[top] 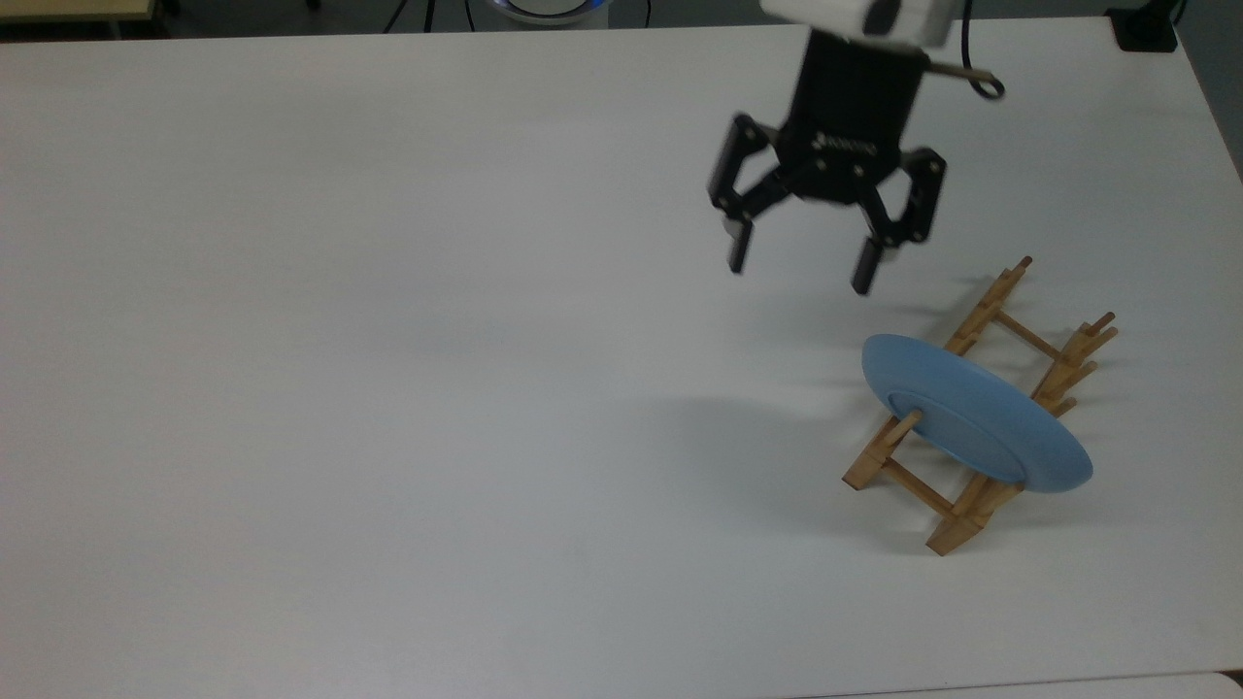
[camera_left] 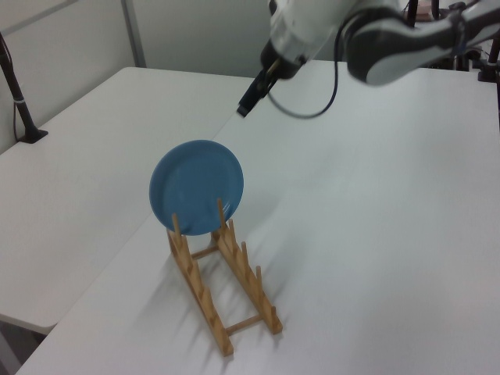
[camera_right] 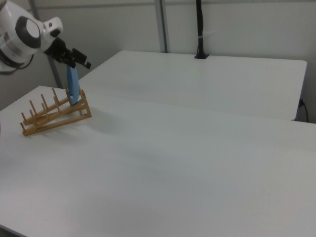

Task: Pick plate from plate rack
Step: 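Move the open gripper over the blue plate's rim in the rack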

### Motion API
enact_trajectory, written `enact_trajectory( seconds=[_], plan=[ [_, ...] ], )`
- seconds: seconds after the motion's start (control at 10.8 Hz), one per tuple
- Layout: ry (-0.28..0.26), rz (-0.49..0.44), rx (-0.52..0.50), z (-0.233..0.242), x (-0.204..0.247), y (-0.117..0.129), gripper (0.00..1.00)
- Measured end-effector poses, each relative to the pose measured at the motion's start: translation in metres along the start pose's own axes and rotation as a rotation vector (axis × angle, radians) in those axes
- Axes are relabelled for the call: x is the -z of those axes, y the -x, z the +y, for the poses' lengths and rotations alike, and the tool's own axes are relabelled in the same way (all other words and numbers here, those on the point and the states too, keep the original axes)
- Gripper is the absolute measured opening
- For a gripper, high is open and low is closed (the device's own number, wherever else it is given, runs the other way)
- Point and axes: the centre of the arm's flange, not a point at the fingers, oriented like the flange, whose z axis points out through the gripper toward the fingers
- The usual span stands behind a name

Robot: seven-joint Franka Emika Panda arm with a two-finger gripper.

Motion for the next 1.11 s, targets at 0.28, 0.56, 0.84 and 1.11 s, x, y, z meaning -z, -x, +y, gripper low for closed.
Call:
enact_trajectory(
  seconds=[0.28, 0.56, 0.84, 1.11],
  plan=[
    [-0.063, 0.048, -0.051, -0.027, -0.006, 0.005, 0.98],
    [-0.117, 0.062, -0.08, -0.049, 0.001, 0.011, 0.95],
    [-0.145, 0.094, -0.089, -0.077, -0.018, 0.027, 0.93],
    [-0.12, 0.11, -0.084, -0.087, -0.042, 0.033, 0.92]
  ],
)
